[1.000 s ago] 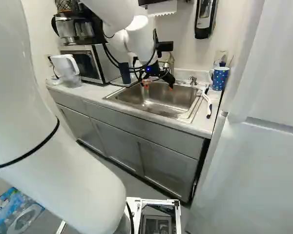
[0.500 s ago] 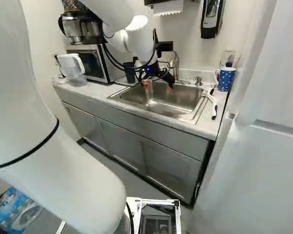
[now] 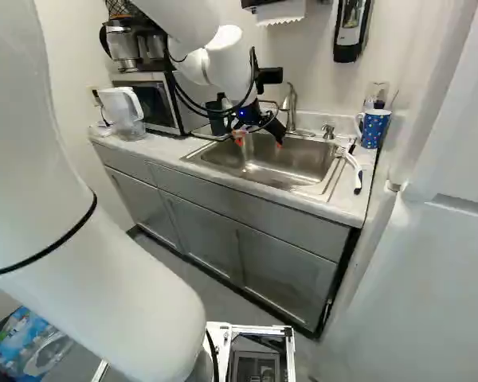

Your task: Rinse the cup and place it in the tray

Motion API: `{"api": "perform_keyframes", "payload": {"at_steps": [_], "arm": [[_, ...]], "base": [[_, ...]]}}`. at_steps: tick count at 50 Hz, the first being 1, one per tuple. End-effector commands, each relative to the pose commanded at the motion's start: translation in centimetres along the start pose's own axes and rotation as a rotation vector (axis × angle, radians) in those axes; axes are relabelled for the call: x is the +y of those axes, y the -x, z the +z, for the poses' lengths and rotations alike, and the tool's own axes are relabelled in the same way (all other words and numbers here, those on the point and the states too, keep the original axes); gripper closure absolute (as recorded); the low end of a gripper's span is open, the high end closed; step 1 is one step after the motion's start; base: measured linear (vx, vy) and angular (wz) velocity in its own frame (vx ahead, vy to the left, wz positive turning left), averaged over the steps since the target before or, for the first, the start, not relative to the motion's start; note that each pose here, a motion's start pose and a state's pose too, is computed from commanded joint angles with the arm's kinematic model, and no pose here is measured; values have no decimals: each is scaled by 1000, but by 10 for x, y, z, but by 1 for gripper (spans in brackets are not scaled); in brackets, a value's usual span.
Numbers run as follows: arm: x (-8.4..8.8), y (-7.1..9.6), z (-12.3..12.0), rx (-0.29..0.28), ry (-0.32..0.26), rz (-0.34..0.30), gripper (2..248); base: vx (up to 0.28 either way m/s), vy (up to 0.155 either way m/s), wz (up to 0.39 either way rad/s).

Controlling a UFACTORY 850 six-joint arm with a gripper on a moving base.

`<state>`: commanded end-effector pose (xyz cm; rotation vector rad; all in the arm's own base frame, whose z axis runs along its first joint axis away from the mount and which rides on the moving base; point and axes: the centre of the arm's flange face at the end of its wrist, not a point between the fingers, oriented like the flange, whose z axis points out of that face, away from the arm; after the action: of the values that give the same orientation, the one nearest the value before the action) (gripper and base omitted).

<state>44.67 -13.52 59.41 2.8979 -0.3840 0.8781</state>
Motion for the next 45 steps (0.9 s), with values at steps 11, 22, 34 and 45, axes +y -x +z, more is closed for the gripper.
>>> {"api": "perform_keyframes", "payload": {"at_steps": [11, 22, 34, 45], "arm": [[0, 0, 0, 0, 0, 0, 3], [0, 0, 0, 0, 0, 0, 3], [0, 0, 0, 0, 0, 0, 3], [0, 0, 0, 0, 0, 0, 3]], "base": [[-48, 83, 6], [-76, 93, 2], [-84, 91, -1], [-93, 92, -2]]}}
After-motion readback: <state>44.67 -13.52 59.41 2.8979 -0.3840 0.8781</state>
